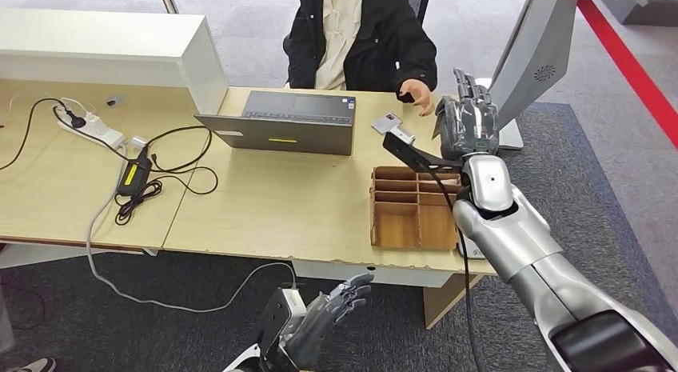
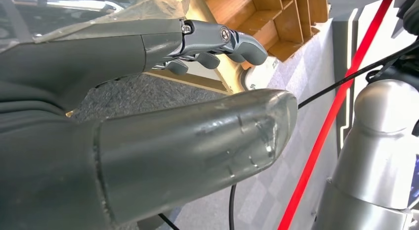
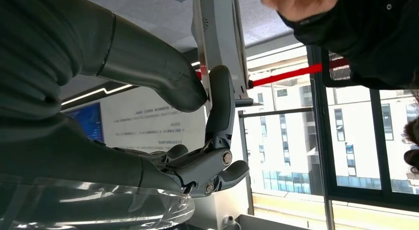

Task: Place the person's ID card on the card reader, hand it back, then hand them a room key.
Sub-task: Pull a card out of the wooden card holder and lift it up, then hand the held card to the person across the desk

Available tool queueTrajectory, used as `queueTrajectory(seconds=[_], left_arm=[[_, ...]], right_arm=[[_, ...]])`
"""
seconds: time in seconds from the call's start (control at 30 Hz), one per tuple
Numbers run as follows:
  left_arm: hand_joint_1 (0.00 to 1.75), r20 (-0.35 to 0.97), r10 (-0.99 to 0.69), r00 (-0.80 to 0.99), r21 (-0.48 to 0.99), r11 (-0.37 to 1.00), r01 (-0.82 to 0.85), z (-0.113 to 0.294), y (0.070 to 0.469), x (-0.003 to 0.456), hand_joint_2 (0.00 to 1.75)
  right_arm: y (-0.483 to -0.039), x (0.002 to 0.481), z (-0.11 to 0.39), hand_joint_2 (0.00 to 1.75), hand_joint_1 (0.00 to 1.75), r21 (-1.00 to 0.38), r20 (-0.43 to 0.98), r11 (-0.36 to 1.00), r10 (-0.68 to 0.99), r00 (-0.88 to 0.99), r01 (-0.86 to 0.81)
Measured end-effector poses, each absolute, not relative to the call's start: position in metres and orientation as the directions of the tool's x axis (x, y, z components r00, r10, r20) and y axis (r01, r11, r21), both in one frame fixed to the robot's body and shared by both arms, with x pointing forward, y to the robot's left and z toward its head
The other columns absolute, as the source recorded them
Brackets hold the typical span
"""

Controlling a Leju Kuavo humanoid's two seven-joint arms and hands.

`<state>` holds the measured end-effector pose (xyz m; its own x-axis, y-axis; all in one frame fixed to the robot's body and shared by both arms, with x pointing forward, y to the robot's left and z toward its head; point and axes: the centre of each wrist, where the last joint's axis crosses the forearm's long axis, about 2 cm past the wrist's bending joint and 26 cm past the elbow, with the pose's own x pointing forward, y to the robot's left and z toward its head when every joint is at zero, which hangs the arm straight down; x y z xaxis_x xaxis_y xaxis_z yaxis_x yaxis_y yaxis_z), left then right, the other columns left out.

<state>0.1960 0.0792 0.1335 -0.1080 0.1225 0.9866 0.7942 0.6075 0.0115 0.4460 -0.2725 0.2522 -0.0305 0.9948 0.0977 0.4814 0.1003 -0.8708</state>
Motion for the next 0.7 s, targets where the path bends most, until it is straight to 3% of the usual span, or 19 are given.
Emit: queueTrajectory(seconds=[0.7], left_arm=[[0.00,0.982,0.154,-0.112,0.007,0.559,0.829,0.141,0.063,0.208,0.00]], right_arm=[[-0.246,0.478,0.283,1.75,1.75,-0.881,0.190,0.203,0.979,-0.074,0.427]])
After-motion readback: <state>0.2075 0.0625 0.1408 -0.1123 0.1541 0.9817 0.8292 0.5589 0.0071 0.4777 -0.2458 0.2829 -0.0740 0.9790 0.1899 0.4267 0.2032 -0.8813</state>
